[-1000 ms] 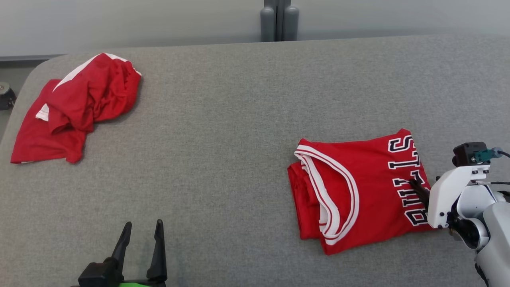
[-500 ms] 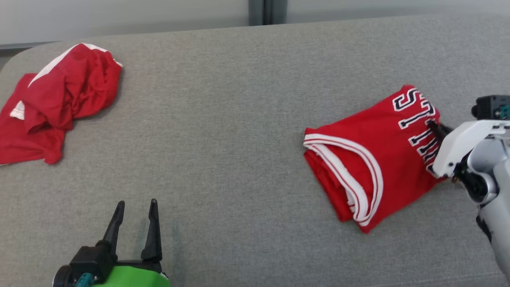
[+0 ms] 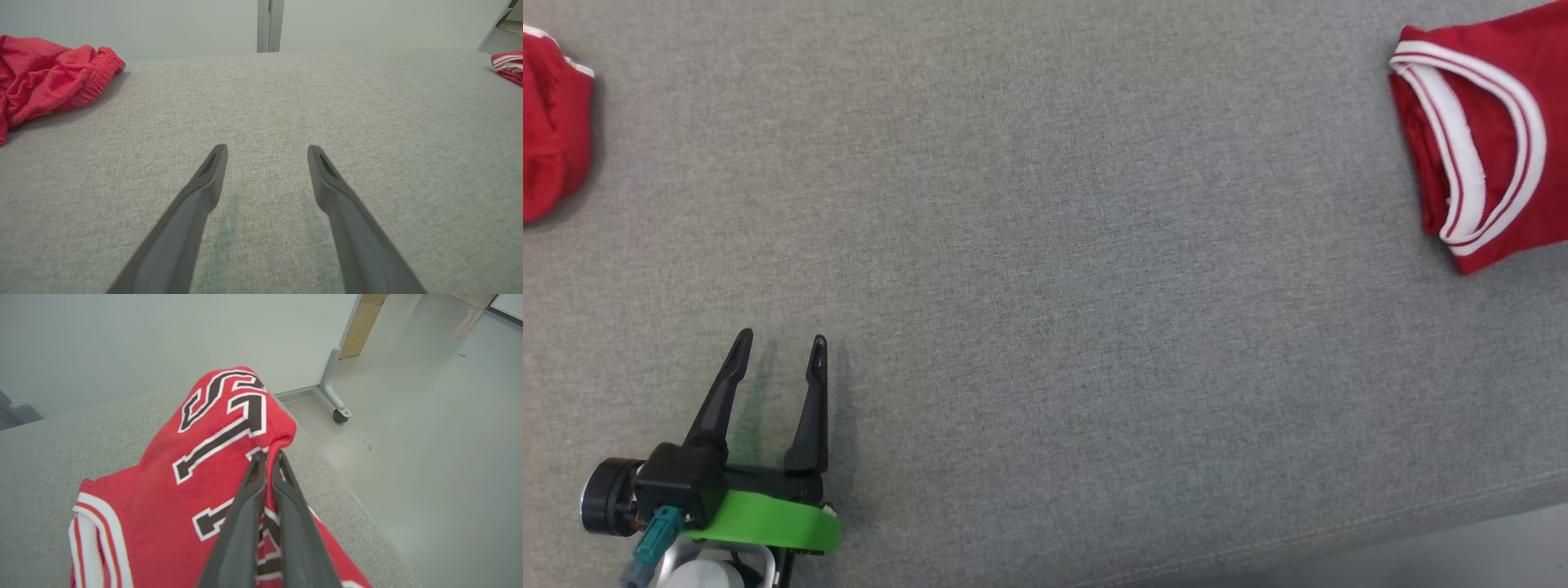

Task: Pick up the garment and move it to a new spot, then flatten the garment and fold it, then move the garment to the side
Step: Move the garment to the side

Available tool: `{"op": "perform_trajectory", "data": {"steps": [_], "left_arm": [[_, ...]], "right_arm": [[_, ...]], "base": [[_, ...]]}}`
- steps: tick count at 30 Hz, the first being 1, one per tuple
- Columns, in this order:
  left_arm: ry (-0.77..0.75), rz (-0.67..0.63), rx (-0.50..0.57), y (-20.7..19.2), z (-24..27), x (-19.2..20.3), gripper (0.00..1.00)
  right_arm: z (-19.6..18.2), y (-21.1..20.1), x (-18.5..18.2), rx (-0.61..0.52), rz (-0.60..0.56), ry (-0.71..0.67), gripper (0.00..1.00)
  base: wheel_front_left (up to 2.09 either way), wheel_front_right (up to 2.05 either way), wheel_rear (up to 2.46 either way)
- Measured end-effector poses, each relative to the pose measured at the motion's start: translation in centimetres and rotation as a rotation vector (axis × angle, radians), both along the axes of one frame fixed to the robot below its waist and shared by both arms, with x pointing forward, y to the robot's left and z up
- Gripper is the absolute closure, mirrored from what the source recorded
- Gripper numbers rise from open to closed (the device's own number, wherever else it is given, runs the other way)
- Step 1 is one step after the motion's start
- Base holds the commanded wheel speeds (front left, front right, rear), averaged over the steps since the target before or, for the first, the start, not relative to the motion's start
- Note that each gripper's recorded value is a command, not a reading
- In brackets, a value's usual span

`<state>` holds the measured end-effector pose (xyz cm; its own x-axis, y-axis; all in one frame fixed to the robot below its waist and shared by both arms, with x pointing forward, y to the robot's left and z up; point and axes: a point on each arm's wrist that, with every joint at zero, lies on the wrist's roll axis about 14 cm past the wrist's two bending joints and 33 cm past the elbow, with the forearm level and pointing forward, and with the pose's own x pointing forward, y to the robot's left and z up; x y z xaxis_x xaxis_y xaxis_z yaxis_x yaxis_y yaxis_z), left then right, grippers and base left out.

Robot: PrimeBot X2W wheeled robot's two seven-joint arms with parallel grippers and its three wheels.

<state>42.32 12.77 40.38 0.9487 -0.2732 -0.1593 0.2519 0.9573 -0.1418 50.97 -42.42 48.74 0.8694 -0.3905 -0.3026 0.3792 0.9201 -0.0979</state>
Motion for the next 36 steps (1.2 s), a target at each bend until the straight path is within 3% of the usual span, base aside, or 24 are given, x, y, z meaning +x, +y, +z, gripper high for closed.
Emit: {"op": "perform_trajectory", "data": {"steps": [3, 4, 5, 9, 19, 24, 32, 36], "left_arm": [[0.038, -0.005, 0.003, 0.0, -1.5, 0.0, 0.0], [0.051, -0.003, 0.004, 0.1, -2.0, -0.1, 0.0], [0.058, 0.0, 0.005, 0.2, -2.2, -0.1, 0.0], [0.071, 0.046, -0.001, 1.2, -2.7, -0.1, 0.0], [0.01, 0.101, -0.039, 1.5, 0.2, -0.6, 0.0], [-0.021, 0.129, -0.054, 1.8, 2.2, -2.5, 0.0], [-0.035, 0.195, -0.05, 3.4, 3.6, -6.6, 0.0], [-0.061, 0.228, -0.055, 4.1, 4.6, -8.3, 0.0]], "right_arm": [[-0.2, -1.7, 0.3, -0.046, -0.046, 0.007, 1.0], [-0.3, -2.3, 0.3, -0.064, -0.065, 0.01, 0.54], [-0.1, -2.8, 0.3, -0.092, -0.075, 0.013, 0.0], [1.1, -3.5, 1.5, -0.214, -0.079, -0.006, 0.0], [4.7, 3.1, 2.9, -0.305, 0.108, -0.227, 0.0], [5.5, 7.7, -0.4, -0.274, 0.222, -0.32, 0.0], [1.5, 16.4, -8.5, -0.11, 0.337, -0.329, 0.0], [-0.2, 18.8, -12.7, -0.031, 0.344, -0.316, 0.0]], "base": [[0.0, 0.0, 0.0], [0.0, 0.0, 0.0], [0.0, 0.0, 0.0], [0.0, 0.0, 0.0], [0.0, 0.0, 0.0], [0.0, 0.0, 0.0], [0.0, 0.0, 0.0], [0.0, 0.0, 0.0]]}}
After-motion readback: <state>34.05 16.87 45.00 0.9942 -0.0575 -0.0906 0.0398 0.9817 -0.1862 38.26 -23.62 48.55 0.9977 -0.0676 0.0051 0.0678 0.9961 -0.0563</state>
